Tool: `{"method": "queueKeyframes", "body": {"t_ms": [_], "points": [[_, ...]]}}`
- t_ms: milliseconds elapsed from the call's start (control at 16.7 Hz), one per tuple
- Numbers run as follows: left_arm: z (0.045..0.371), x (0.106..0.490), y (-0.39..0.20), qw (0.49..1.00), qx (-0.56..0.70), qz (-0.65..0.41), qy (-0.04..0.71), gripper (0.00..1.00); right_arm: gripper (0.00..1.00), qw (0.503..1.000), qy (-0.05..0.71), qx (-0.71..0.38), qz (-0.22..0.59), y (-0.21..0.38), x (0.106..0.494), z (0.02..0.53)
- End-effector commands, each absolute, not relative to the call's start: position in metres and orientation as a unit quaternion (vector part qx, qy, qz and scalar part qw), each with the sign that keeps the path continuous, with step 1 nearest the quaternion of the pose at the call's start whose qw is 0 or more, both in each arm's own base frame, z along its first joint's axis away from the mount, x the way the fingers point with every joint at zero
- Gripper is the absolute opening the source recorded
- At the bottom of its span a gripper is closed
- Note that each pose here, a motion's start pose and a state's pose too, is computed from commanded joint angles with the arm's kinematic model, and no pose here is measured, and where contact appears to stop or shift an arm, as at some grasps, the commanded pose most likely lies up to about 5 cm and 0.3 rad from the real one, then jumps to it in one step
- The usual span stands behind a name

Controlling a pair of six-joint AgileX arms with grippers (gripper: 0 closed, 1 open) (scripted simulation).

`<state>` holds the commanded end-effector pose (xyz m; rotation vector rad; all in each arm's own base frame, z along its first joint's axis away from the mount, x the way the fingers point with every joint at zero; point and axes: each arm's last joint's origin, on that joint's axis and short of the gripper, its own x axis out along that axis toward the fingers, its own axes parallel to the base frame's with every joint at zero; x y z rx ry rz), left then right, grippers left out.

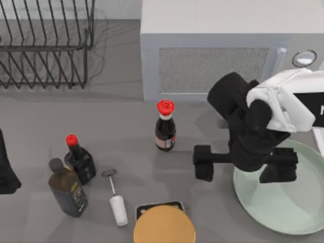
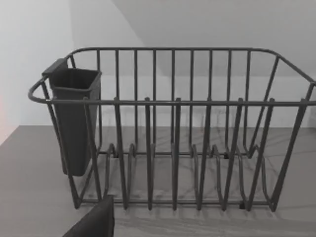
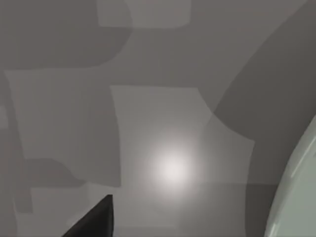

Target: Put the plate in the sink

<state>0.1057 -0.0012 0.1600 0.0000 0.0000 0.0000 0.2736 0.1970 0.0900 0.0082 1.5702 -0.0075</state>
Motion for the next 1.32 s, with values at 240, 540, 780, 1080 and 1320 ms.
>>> {"method": "queueKeyframes", "body": {"t_ms": [240,540,780,1080,1320], "points": [[0.16,0.1057,-0.0012,1.0,0.0,0.0,0.0,1.0,1.0,0.707,0.707,0.004,-0.004,0.1969,0.2735,0.0894],[0.16,0.1057,-0.0012,1.0,0.0,0.0,0.0,1.0,0.62,0.707,0.707,0.004,-0.004,0.1969,0.2735,0.0894],[0.16,0.1057,-0.0012,1.0,0.0,0.0,0.0,1.0,0.32,0.707,0.707,0.004,-0.004,0.1969,0.2735,0.0894],[0.16,0.1057,-0.0012,1.0,0.0,0.0,0.0,1.0,0.0,0.707,0.707,0.004,-0.004,0.1969,0.2735,0.0894],[0.16,0.1057,-0.0012,1.0,0.0,0.0,0.0,1.0,0.0,0.707,0.707,0.004,-0.004,0.1969,0.2735,0.0894]]}}
